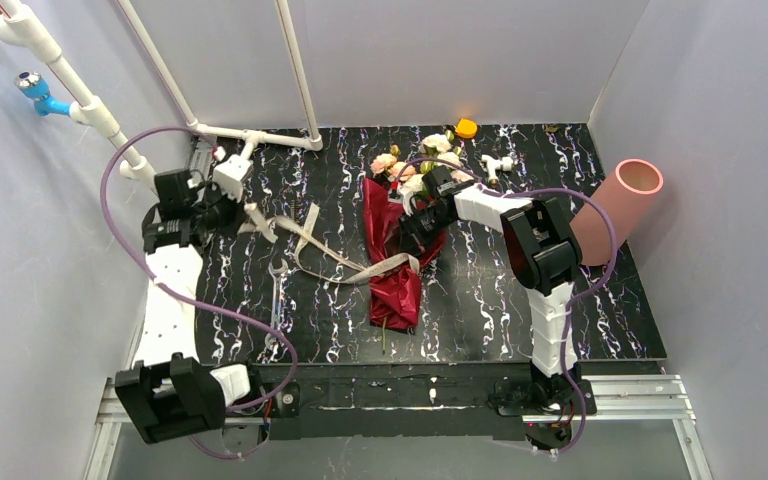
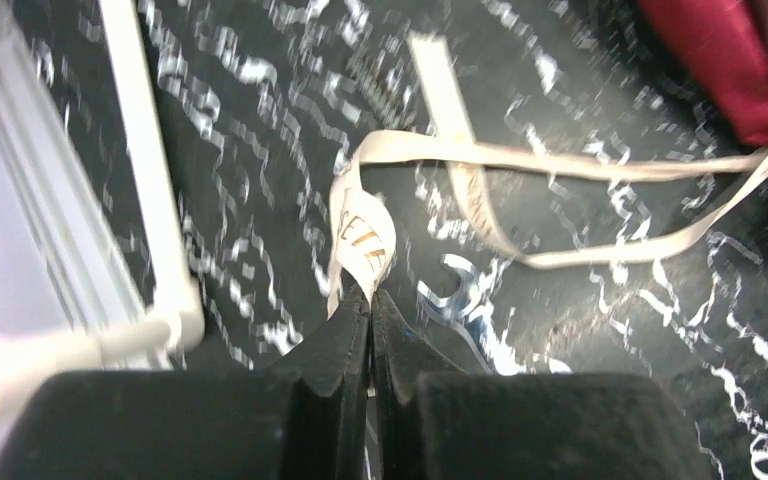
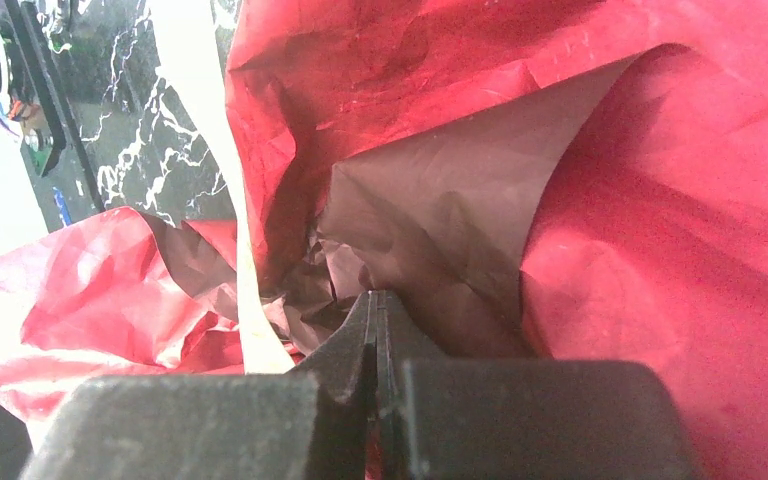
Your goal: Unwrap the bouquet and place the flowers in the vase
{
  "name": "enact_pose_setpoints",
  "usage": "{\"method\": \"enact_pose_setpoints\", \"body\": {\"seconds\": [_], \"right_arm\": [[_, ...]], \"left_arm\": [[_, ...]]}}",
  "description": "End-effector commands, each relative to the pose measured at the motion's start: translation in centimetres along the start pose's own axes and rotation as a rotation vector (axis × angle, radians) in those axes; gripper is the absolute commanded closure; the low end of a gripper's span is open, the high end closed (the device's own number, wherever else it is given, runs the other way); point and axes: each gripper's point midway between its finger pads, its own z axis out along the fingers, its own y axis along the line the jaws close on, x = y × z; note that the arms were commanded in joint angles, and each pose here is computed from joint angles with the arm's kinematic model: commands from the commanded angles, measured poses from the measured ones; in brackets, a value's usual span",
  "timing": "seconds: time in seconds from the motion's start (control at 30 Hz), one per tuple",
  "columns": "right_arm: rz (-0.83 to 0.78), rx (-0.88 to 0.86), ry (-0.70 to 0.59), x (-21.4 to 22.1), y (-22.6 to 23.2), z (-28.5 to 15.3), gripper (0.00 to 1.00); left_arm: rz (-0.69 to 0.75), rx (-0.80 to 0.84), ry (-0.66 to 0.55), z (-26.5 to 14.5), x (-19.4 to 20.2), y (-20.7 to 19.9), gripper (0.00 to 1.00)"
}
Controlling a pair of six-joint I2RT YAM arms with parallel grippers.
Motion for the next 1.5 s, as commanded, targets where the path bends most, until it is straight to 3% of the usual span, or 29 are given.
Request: {"method": "enact_pose_setpoints", "body": {"seconds": [0.0, 0.03, 0.1, 0.17, 0.33, 0.53, 0.7, 0.9, 1.23, 1.37, 1.43, 1.47], "right_arm": [[0.019, 0.091, 0.084, 2.5, -1.3, -0.7, 0.95], [0.014, 0.085, 0.074, 2.1, -0.9, -0.9, 0.94], [-0.008, 0.071, 0.053, 1.2, 0.0, -1.2, 0.87], [-0.032, 0.062, 0.038, 0.5, 0.8, -1.4, 0.81], [-0.064, 0.041, 0.02, -0.6, 2.6, -1.6, 0.64], [-0.071, 0.038, 0.001, -1.9, 3.1, -1.8, 0.54], [-0.095, 0.059, -0.018, -3.3, 3.2, -2.4, 0.44], [-0.116, 0.077, -0.04, -5.3, 3.2, -3.1, 0.31], [-0.115, 0.047, -0.088, -7.3, 5.1, -5.0, 0.27], [-0.11, 0.051, -0.092, -7.3, 5.3, -6.1, 0.27], [-0.103, 0.056, -0.097, -7.2, 5.1, -6.9, 0.27], [-0.102, 0.057, -0.099, -7.2, 5.1, -7.3, 0.27]], "left_arm": [[-0.068, -0.079, 0.143, -2.8, 4.7, -0.2, 1.0], [-0.056, -0.069, 0.152, -2.9, 5.1, -0.5, 0.96], [-0.031, -0.024, 0.15, -2.8, 5.4, -1.4, 0.7], [-0.026, 0.019, 0.131, -2.6, 5.3, -2.2, 0.55], [0.081, 0.224, 0.085, -1.4, 4.3, -6.3, 0.4], [0.356, 0.598, 0.136, 0.6, 6.3, -13.2, 0.44], [0.477, 0.745, 0.226, 3.2, 9.0, -14.8, 0.44], [0.532, 0.785, 0.309, 5.9, 11.5, -15.1, 0.4], [0.637, 0.739, 0.347, 9.2, 14.1, -15.2, 0.43], [0.681, 0.685, 0.342, 10.4, 14.9, -15.0, 0.51], [0.709, 0.676, 0.338, 10.5, 15.2, -15.0, 0.65], [0.715, 0.677, 0.338, 10.4, 15.2, -15.1, 0.77]]}}
